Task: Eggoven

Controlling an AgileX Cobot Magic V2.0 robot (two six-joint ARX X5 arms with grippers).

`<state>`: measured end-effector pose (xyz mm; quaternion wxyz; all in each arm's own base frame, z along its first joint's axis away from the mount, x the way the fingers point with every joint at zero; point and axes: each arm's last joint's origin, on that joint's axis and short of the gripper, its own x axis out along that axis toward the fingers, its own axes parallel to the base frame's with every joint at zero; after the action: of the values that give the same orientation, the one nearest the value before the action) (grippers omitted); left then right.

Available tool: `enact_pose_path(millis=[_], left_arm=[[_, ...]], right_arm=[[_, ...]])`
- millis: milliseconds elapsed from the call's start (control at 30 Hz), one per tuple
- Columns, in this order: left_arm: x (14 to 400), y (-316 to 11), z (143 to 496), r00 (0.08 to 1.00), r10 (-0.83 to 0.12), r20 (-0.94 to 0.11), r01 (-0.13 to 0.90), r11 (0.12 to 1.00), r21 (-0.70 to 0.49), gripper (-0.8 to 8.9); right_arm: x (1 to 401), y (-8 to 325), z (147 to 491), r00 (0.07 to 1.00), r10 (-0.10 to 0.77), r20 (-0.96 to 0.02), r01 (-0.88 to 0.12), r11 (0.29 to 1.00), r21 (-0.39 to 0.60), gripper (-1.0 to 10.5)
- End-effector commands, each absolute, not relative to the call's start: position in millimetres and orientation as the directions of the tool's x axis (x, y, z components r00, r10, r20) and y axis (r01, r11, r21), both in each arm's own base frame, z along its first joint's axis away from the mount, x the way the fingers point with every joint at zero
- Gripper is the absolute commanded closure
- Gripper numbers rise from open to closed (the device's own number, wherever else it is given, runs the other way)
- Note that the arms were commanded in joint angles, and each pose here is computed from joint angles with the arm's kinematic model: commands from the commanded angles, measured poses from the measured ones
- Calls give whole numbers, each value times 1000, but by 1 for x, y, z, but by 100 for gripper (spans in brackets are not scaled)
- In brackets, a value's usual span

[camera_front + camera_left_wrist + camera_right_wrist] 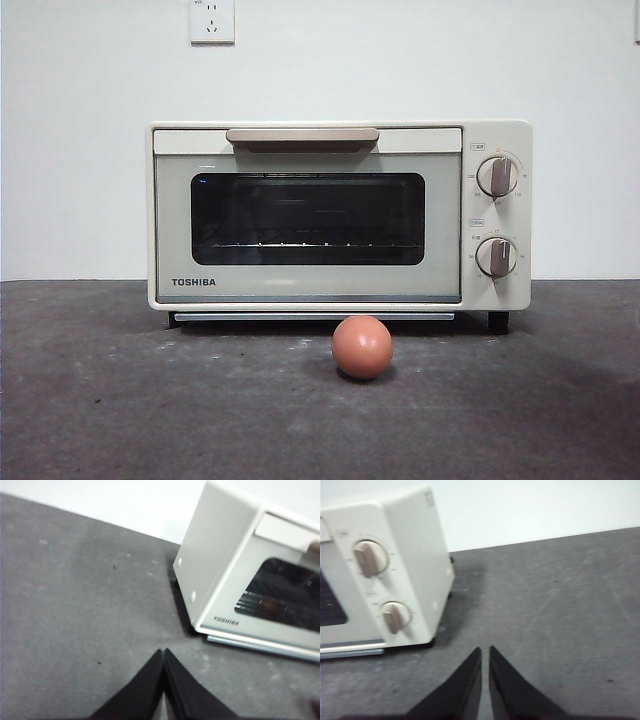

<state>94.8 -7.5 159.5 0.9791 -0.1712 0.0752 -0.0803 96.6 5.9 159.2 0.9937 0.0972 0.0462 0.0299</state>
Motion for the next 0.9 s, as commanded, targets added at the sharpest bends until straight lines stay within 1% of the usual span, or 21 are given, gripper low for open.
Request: enact_pose_path(millis=[33, 133, 233, 367, 467, 567, 700, 800, 900], left_arm=[[96, -8, 154, 975, -185, -126, 102, 868, -486, 806], [94, -8, 163, 970, -218, -112, 127, 837, -532, 806], [90, -9, 177, 964, -247, -102, 154, 825, -544, 806], [84, -10, 201, 953, -277, -121, 169, 819, -548, 806], [82, -11, 221, 936, -322, -142, 204, 826, -526, 806], [82, -13, 240, 904, -382, -192, 250, 837, -487, 806], [85, -15, 263, 841, -453, -296, 309, 850, -426, 806], [89, -17, 277, 782, -501, -371, 353, 847, -398, 806], [91, -18, 287, 727, -537, -429, 394, 837, -381, 806]], right_arm=[[96, 7, 161, 992, 105, -73, -80, 957, 280, 943], [94, 7, 168, 989, 118, -89, -82, 940, 332, 943], [89, 7, 180, 987, 127, -101, -87, 938, 336, 943], [82, 8, 205, 981, 163, -102, -120, 933, 338, 943], [79, 9, 225, 973, 200, -118, -149, 928, 343, 943], [79, 10, 247, 953, 255, -164, -187, 920, 344, 943], [83, 15, 272, 882, 384, -273, -288, 898, 334, 943], [89, 19, 289, 793, 486, -366, -375, 864, 335, 943], [93, 23, 300, 702, 550, -453, -443, 835, 328, 943]])
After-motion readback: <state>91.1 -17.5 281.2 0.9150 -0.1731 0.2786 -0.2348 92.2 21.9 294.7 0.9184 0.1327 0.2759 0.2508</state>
